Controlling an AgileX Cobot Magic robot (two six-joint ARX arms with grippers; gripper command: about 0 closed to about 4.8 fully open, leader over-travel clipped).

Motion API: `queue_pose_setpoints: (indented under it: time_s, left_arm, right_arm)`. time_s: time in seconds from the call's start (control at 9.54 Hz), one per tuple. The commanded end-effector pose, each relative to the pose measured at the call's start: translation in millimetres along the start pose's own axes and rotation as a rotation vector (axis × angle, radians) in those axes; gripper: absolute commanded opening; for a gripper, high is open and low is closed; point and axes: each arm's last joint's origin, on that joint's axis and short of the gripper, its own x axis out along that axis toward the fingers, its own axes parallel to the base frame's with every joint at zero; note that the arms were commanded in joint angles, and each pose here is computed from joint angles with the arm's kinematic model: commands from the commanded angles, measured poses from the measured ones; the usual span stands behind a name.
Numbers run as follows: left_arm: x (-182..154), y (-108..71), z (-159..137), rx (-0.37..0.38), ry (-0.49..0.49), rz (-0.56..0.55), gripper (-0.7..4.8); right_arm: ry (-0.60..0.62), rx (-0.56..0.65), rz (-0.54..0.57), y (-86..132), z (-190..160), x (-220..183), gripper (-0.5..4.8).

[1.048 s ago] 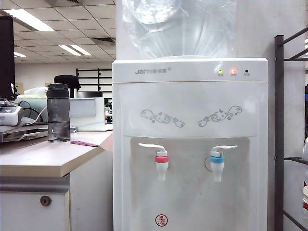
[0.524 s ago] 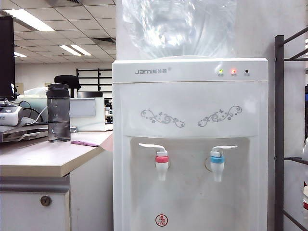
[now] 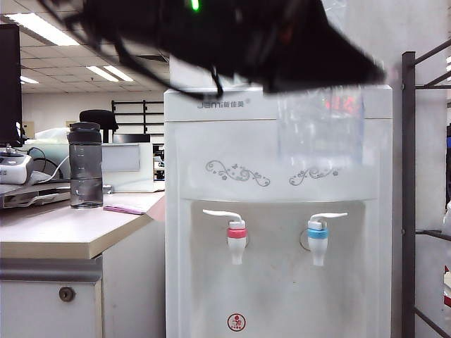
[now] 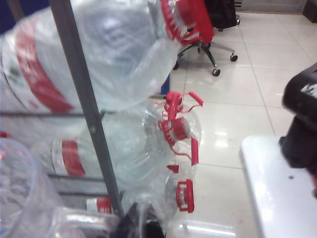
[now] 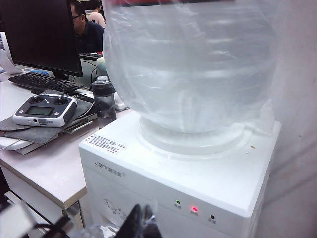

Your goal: Pick up the plastic mug from the left desk, go to the cold water outlet of the water dispenser, press the vertical switch to get some water, then put the mug back on the desk.

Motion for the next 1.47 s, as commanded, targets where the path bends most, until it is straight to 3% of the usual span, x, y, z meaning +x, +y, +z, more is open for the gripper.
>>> queue_pose_setpoints:
  time_s: [0.1,0.31,0.94,1.05,1.47]
  left_arm:
    - [37,6.1,-51,-0.002,-0.044,0.006,-0.06]
    - [48,5.3,-78,-0.043,-0.006,-0.004,-0.07]
    - [51,3.7,-90,-0.075,0.033,-0.018,-0.06]
    - [58,3.4,-103,-0.062,-0.020,-0.030,-0.06]
    - [64,2.6,-133,-0.153,-0.002,-0.026,-0.06]
  right_arm:
    - [0.004,-0.004,-0.005,0,0,-1,-0.01]
    - [0.043,-0.005,-0.007,0,-3,-1,-0.01]
    - [0.041,-0.006,-0.007,0,-3,-1,-0.01]
    - [0.040,-0.005,-0.007,0,-3,-1,-0.01]
    - [0.036,-0.005,-0.007,0,-3,-2,-0.01]
